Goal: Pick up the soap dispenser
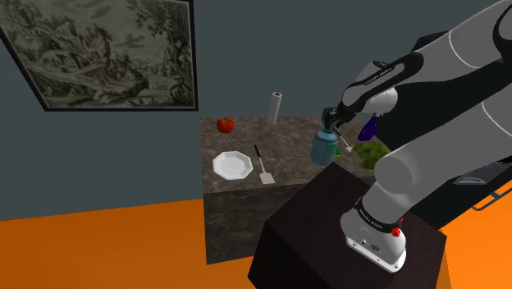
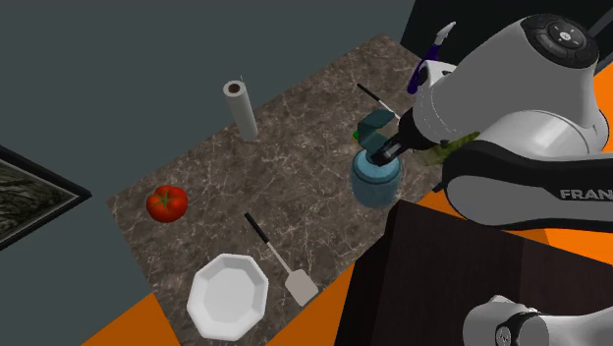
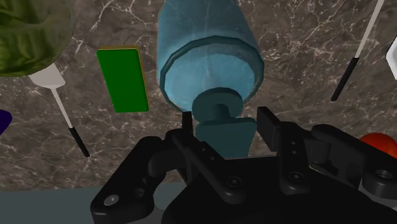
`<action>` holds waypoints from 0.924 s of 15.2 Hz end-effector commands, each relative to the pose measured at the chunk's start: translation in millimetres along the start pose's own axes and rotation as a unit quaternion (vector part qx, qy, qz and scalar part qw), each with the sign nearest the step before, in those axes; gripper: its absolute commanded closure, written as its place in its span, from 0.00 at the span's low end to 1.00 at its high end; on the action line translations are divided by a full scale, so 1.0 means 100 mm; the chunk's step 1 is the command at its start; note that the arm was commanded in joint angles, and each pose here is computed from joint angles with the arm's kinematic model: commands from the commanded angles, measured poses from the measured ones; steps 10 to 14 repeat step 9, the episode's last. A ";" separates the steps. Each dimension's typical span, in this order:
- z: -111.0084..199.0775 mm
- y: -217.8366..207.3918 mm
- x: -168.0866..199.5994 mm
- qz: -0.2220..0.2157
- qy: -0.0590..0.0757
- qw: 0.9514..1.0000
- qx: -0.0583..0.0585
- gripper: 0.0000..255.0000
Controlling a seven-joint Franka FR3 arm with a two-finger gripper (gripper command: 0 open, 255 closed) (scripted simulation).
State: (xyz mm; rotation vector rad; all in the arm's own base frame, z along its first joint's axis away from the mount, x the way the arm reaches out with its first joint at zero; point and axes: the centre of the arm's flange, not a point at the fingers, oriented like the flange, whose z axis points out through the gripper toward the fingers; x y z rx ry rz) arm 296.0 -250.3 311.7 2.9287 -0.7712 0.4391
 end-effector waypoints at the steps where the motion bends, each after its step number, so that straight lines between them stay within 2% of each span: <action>1: -0.12 -0.01 0.03 0.000 0.000 1.000 0.000 1.00; 7: -0.42 -0.01 0.12 0.000 0.000 1.000 0.000 1.00; 14: -0.43 -0.01 0.13 0.000 0.000 1.000 0.000 1.00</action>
